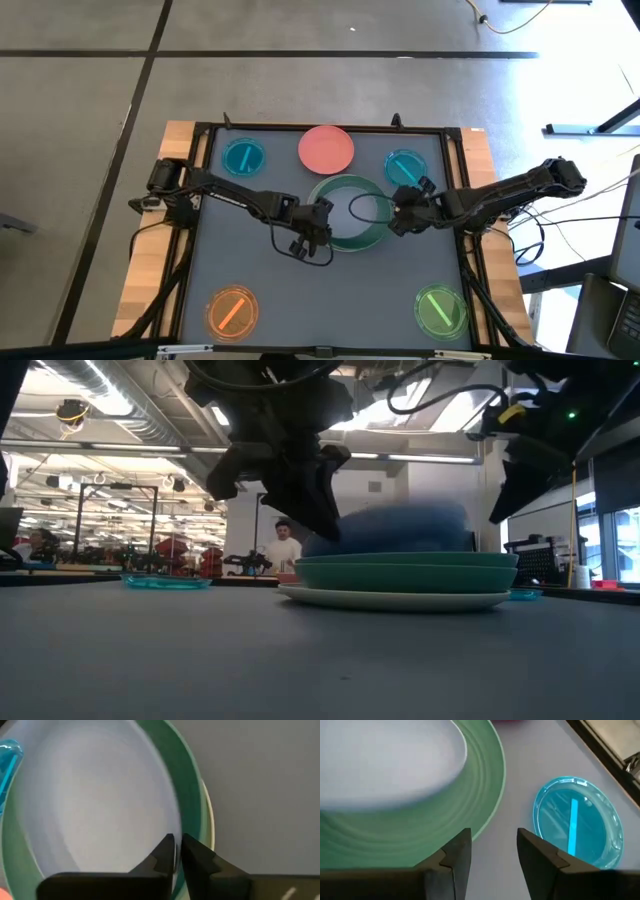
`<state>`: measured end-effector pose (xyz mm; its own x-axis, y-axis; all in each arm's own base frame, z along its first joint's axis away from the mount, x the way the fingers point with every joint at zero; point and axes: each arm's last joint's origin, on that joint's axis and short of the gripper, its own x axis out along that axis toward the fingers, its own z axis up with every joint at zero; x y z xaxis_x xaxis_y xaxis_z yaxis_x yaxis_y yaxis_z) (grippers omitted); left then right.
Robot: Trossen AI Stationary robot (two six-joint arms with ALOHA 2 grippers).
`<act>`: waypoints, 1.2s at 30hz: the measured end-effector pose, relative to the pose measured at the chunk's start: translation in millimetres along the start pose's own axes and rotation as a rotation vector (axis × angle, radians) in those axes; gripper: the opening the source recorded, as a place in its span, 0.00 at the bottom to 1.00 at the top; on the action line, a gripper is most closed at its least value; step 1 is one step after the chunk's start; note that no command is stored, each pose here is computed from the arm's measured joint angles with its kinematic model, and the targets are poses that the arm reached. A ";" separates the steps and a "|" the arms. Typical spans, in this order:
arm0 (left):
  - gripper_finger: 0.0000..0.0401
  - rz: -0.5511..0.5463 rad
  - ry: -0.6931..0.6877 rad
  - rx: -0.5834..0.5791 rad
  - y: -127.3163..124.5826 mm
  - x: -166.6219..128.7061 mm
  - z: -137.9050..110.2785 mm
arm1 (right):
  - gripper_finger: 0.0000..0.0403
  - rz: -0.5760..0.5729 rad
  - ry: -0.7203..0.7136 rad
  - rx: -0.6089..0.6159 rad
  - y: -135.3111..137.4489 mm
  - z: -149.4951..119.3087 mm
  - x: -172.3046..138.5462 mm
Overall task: Stack plastic plates
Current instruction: Stack the blue plate on top of the green plate, then stack the pink plate on top of the blue plate
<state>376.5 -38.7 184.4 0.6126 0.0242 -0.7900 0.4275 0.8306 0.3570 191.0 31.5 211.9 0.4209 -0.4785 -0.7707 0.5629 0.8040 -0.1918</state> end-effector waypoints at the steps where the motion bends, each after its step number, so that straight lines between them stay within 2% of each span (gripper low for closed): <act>1: 0.09 0.001 -0.001 0.004 -0.5 -0.1 0.4 | 0.37 -0.004 -0.006 -0.004 0.4 -0.3 -0.5; 6: 0.20 0.003 -0.006 0.011 -2.8 -0.4 2.3 | 0.37 -0.046 -0.040 -0.031 -0.5 0.6 -0.8; 9: 0.24 0.044 0.029 -0.028 -3.1 -4.8 6.5 | 0.37 -0.072 -0.061 -0.037 -1.3 1.2 -0.9; 15: 0.26 0.063 0.145 -0.067 -3.8 -23.7 19.8 | 0.37 -0.082 -0.068 -0.049 -1.6 1.5 -0.9; 18: 0.26 0.056 0.183 -0.076 2.0 -38.8 19.7 | 0.37 -0.085 -0.071 -0.062 -1.5 1.7 -0.9; 20: 0.26 0.073 0.162 -0.099 11.1 -50.9 17.1 | 0.37 -0.100 -0.082 -0.066 -1.9 2.0 -0.9; 28: 0.26 0.148 0.101 -0.280 65.6 -90.7 -32.6 | 0.37 -0.177 -0.135 -0.102 -3.9 3.8 -1.4; 36: 0.26 0.220 0.179 -0.353 104.3 -81.5 -75.6 | 0.37 -0.255 -0.196 -0.109 -5.7 6.0 -2.2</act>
<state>320.9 88.0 248.4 0.5252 0.2915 -0.7995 0.0281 0.9331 0.3586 191.2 25.9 218.4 0.4110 -0.7196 -0.5597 0.5929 0.6774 -0.4355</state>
